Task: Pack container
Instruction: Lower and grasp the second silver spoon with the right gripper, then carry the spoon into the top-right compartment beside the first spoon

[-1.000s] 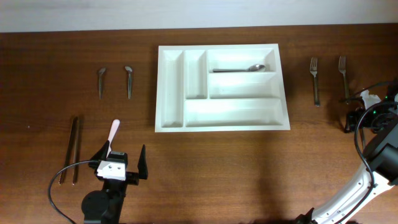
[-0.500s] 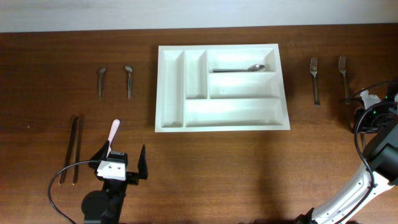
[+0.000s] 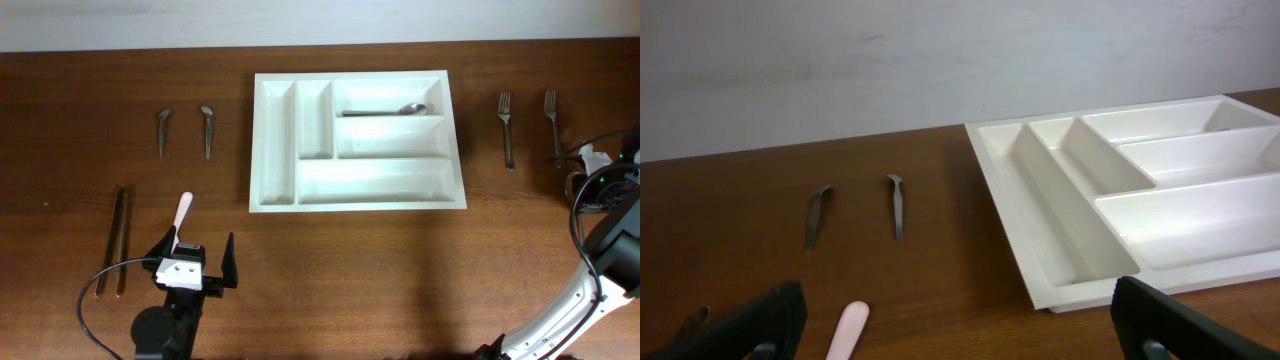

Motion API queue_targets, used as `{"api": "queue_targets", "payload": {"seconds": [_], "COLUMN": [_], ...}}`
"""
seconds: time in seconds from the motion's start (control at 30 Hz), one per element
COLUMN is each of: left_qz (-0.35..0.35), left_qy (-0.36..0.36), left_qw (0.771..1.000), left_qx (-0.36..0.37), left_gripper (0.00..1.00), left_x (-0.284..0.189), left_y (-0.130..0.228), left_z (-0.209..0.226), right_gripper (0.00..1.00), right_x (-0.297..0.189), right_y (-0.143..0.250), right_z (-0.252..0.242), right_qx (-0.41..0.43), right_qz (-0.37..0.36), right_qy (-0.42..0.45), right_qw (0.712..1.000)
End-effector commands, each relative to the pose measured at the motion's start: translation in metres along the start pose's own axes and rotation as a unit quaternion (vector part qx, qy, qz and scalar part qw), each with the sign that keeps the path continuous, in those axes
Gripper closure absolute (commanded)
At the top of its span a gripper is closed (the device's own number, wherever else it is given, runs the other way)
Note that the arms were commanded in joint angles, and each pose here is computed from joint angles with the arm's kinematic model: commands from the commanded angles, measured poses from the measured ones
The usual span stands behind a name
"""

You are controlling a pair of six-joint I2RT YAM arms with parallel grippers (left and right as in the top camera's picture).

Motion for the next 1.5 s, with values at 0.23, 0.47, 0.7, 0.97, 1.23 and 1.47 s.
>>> {"api": "queue_targets", "payload": {"seconds": [0.23, 0.47, 0.7, 0.97, 1.23, 1.47], "left_qz": [-0.002, -0.002, -0.002, -0.002, -0.002, -0.002], "left_qy": [-0.007, -0.007, -0.007, -0.007, -0.007, -0.007], "left_qw": [1.0, 1.0, 1.0, 1.0, 1.0, 1.0], "left_qx": [0.008, 0.008, 0.008, 0.008, 0.008, 0.008], "left_gripper": [0.01, 0.01, 0.01, 0.01, 0.01, 0.01], "left_x": [0.0, 0.0, 0.0, 0.0, 0.0, 0.0], "left_y": [0.001, 0.001, 0.001, 0.001, 0.001, 0.001], "left_z": [0.003, 0.003, 0.003, 0.003, 0.003, 0.003], "right_gripper": [0.96, 0.96, 0.96, 0.96, 0.96, 0.96], "right_x": [-0.001, -0.084, -0.184, -0.229, -0.233, -0.205], "right_y": [-0.034, -0.106, -0.177, -0.24, -0.27, -0.279], "right_z": [0.0, 0.011, 0.053, 0.155, 0.244, 0.296], "right_qx": [0.144, 0.201, 0.276, 0.368, 0.469, 0.548], "right_qz": [-0.024, -0.119, -0.258, -0.333, -0.316, -0.265], "right_qy": [0.014, 0.054, 0.053, -0.103, -0.192, -0.221], "right_qw": [0.989, 0.971, 0.924, 0.862, 0.802, 0.762]}}
Point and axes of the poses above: each gripper's point midway between its finger pads, its own x axis out along the fingers, its own z axis along the line the jaws close on, y = z × x, the point moved 1 cm from there along -x, back along the fingers, and after that the axes turned 9 degrees about -x, right-handed, at the moved point
